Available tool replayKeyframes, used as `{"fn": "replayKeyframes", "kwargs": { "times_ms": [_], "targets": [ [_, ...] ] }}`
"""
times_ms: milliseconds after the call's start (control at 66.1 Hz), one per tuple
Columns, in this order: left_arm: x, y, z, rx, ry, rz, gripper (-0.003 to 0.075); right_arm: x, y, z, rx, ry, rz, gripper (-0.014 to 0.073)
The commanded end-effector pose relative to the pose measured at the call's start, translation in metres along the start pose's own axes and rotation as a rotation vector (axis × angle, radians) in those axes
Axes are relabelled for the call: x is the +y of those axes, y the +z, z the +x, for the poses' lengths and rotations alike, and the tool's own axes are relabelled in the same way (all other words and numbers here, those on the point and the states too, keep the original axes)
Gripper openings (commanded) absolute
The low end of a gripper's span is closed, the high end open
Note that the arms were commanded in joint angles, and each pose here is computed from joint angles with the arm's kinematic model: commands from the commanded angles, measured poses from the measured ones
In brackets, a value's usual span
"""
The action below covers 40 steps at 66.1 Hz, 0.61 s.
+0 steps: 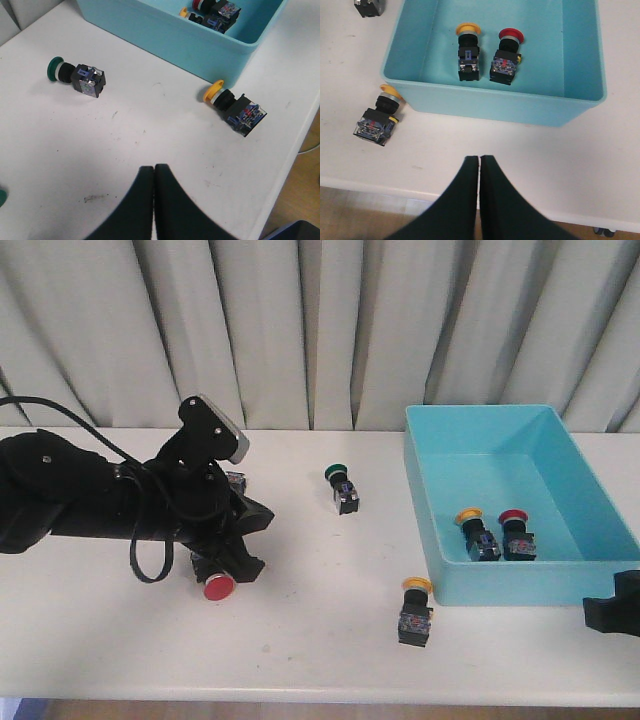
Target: Pick red and yellow buttons and place in box
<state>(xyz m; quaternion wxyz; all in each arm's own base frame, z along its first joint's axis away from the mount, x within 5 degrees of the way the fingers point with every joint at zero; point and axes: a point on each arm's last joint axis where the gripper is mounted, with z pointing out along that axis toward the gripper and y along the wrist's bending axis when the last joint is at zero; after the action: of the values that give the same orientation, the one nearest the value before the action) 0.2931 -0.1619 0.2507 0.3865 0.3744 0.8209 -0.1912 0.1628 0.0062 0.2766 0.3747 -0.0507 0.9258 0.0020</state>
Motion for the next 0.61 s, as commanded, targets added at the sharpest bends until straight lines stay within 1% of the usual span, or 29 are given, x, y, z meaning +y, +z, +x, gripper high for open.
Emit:
{"fn": "replayKeyframes", "kwargs": {
  "times_ms": [0, 439, 590],
  "targets": [
    [0.001, -0.0139, -0.0174, -0.076, -0.006, -0.029, -0.0007, -0.0008, -0.0072, -0.0114, -0.086, -0.002, 0.01, -0.0007],
    [0.0008, -0.0139, -0.0174, -0.076, -0.006, -0.026, -0.0008, -0.0008, -0.0072, -0.0114, -0.086, -0.002, 0.01, -0.0007],
    [0.006, -0.0191, -0.0198, -0.085, 0.034, -0.102, -0.0008, -0.0008, -0.0072, -0.0113, -0.084, -0.002, 0.009, -0.0007]
  ]
}}
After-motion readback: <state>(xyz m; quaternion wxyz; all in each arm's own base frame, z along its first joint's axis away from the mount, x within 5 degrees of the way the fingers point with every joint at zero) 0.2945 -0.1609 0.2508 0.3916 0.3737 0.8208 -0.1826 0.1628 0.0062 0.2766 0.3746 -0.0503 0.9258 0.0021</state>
